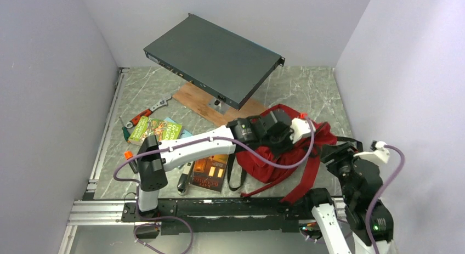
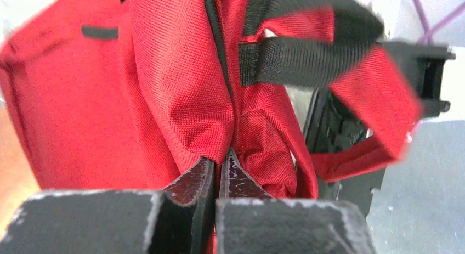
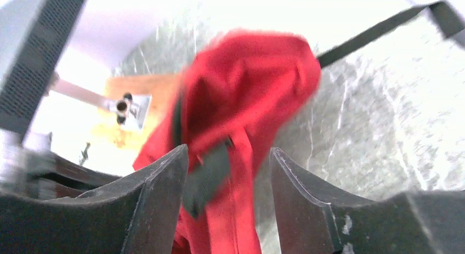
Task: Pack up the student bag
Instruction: Place the student bag at the center of the board.
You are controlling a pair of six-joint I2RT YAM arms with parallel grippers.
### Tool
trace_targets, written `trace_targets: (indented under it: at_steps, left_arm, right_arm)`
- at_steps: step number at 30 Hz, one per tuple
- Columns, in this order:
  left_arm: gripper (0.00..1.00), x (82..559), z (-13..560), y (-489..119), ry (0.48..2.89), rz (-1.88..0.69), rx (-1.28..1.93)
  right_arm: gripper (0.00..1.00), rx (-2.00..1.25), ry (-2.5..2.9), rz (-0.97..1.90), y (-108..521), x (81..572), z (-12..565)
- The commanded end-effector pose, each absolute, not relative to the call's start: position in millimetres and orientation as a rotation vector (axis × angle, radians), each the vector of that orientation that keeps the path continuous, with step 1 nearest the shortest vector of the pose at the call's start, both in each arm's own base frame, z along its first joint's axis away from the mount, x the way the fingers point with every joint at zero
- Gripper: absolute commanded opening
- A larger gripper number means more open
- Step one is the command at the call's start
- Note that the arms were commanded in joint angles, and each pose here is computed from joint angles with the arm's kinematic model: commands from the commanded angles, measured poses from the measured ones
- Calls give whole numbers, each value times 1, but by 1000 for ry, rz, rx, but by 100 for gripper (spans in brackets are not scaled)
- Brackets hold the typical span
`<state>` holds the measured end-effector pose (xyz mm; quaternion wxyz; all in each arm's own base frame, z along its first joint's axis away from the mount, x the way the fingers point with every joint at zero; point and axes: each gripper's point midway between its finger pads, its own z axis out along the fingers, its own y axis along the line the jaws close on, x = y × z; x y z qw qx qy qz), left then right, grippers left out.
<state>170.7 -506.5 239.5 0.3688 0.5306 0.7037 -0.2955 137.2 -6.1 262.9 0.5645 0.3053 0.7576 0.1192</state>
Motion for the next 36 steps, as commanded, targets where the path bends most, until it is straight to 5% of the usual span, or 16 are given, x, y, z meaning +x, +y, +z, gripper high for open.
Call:
trace_targets:
  at_steps: [1,6,11,18,25,30,36]
  left_arm:
    - [0,159,220,-485,1889,-707,1351]
    - [0,141,174,-479,2009,-693,1386]
    - [0,131,151,-469,2060,-676,1341]
    - [0,189,134,-431,2138,-462,1190]
    - [0,226,182,-437,2044,-469,1123]
    - [1,195,205,-438,2010,-671,1120]
    - [20,142,231,-421,1943,-942,1107]
  right_arm:
    - [61,728,1676,148,-34,116,305]
    - [65,563,1738,264,-2,147,321]
    - [63,495,1988,544,59,195,263]
    - [58,653,2118,710,85,210,166]
    - [57,714,2120,612,71,214,146]
    - [59,672,2076,504,54,214,165]
    - [74,482,2059,614,74,204,186]
